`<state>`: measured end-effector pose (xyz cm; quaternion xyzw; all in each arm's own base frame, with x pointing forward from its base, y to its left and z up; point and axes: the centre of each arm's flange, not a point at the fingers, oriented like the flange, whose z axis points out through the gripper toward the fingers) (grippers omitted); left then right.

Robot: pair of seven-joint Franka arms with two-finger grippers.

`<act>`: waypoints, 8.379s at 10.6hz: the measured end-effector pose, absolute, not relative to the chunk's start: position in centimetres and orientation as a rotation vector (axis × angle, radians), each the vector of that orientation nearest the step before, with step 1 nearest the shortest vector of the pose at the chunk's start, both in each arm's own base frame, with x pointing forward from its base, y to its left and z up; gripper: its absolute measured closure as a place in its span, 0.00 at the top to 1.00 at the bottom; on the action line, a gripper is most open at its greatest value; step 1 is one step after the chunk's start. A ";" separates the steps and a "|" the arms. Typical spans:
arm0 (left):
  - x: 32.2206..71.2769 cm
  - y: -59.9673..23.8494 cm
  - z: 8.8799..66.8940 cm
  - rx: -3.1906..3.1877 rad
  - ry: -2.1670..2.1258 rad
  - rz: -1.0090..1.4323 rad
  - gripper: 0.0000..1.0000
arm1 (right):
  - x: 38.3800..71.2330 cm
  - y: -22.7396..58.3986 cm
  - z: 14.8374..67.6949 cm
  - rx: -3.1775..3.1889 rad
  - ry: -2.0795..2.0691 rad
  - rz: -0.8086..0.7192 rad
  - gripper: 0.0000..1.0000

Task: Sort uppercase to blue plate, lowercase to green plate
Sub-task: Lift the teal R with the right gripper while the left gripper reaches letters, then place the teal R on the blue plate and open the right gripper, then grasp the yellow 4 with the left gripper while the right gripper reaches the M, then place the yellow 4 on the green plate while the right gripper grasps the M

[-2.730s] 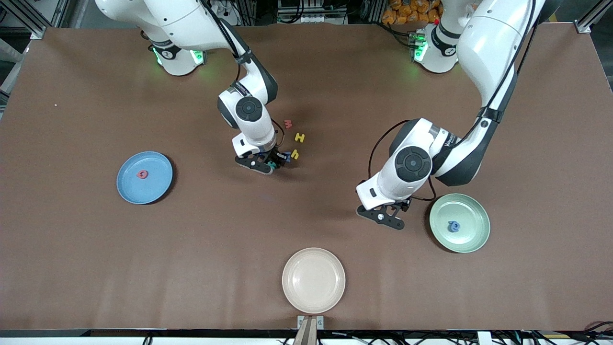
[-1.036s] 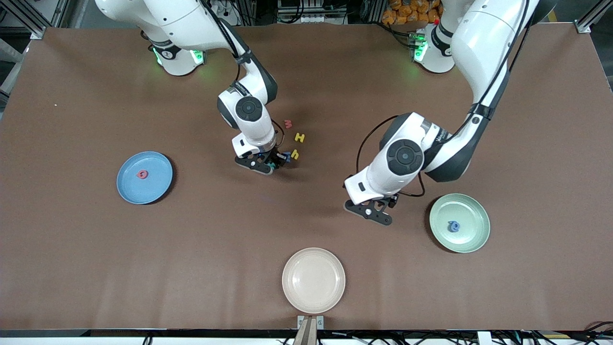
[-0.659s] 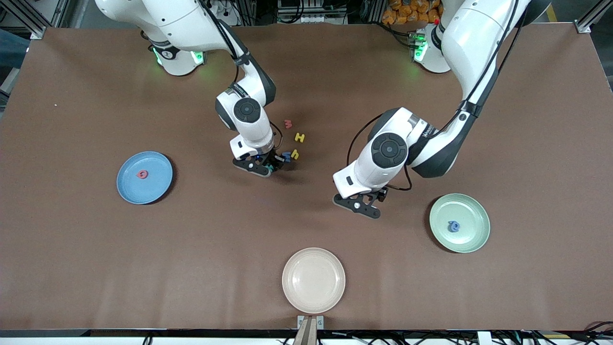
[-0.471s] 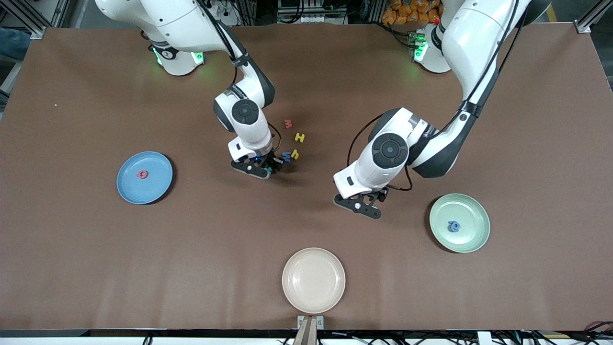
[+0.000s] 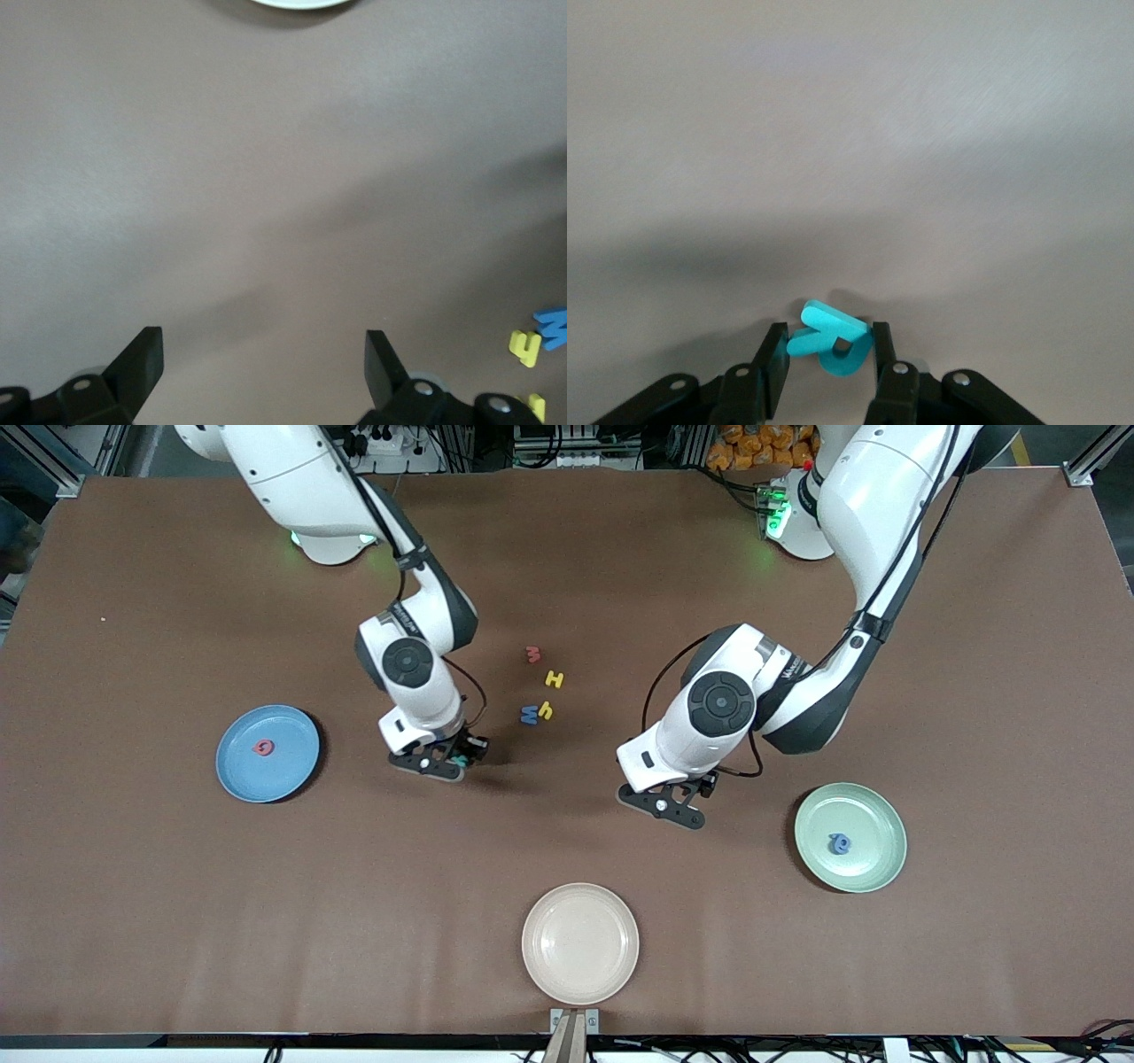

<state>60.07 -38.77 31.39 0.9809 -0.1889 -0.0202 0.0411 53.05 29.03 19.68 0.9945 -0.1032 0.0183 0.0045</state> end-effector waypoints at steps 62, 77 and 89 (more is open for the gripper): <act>62.7 -34.5 28.9 3.145 -0.396 0.084 0.26 | 43.3 32.8 24.6 3.156 -0.497 -0.008 0.63; 69.6 -8.7 24.1 3.211 -0.103 -0.140 0.48 | 43.0 43.2 18.7 3.144 -0.528 0.130 0.81; 68.1 -7.5 41.0 3.265 -0.038 -0.086 1.00 | 45.7 41.4 18.2 3.013 -1.156 0.030 0.68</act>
